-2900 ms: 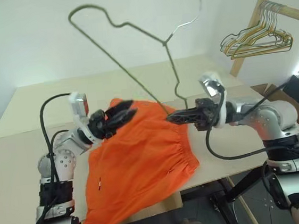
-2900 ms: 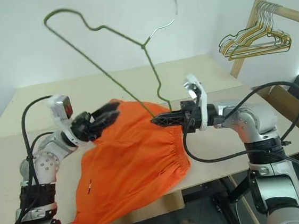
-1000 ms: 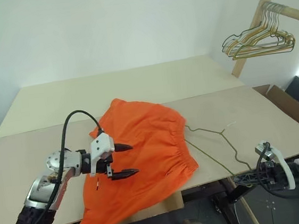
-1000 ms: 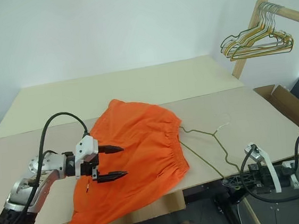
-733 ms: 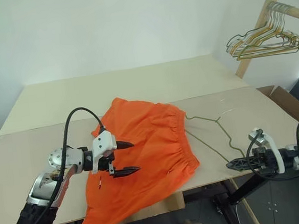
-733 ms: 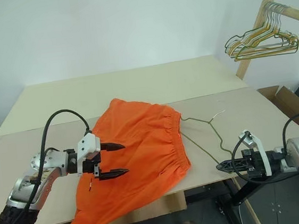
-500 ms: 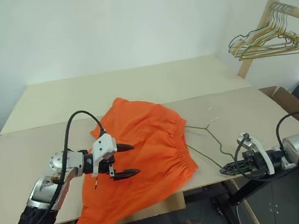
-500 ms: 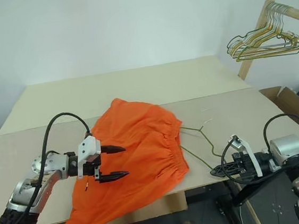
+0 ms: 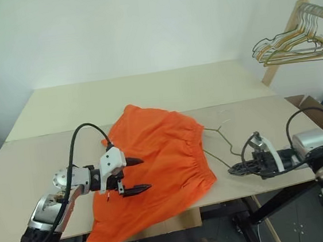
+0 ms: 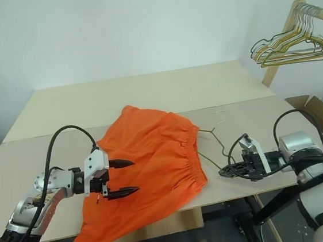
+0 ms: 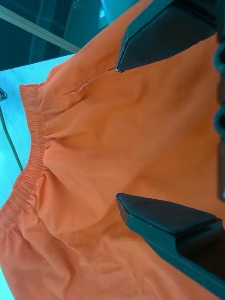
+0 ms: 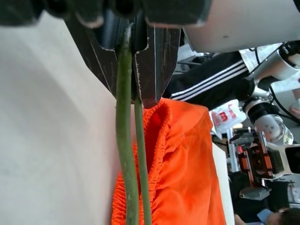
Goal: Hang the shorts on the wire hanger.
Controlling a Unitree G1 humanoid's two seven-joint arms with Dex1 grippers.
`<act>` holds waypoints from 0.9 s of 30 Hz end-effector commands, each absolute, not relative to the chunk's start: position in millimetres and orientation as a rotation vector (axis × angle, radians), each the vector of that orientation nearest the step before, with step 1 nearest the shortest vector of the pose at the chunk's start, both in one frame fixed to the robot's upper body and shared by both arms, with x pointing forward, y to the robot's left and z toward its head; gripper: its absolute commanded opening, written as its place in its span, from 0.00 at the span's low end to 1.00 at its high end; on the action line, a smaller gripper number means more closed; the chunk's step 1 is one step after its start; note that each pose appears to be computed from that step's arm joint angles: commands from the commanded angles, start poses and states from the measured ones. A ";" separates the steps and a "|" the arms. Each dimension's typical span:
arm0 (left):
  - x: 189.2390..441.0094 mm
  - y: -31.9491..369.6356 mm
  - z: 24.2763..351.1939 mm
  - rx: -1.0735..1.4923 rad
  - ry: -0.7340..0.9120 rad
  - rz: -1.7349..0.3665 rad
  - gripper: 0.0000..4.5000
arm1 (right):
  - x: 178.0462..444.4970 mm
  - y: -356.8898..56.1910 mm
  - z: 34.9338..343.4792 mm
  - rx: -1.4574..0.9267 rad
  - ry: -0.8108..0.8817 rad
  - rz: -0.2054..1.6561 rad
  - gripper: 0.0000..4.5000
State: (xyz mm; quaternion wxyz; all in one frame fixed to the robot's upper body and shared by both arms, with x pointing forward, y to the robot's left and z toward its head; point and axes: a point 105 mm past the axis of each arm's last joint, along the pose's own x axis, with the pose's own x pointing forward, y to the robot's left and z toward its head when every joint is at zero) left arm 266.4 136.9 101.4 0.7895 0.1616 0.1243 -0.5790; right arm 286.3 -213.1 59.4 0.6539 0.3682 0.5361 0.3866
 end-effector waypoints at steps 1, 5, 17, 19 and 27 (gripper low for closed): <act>269.3 133.9 111.1 0.375 0.223 -1.248 1.00 | 297.9 -216.6 75.9 0.825 1.118 0.890 0.00; 268.9 134.8 110.6 0.376 0.224 -1.246 1.00 | 296.7 -219.9 78.3 0.769 1.083 0.890 0.00; 282.1 128.2 122.4 0.390 0.170 -1.247 1.00 | 308.1 -216.7 91.3 0.521 0.846 0.874 0.00; 287.6 126.5 133.4 0.387 0.130 -1.241 1.00 | 310.5 -214.0 98.8 0.469 0.790 0.893 0.00; 307.1 130.2 171.1 0.423 0.009 -1.204 1.00 | 318.1 -195.3 113.2 0.106 0.527 0.978 0.00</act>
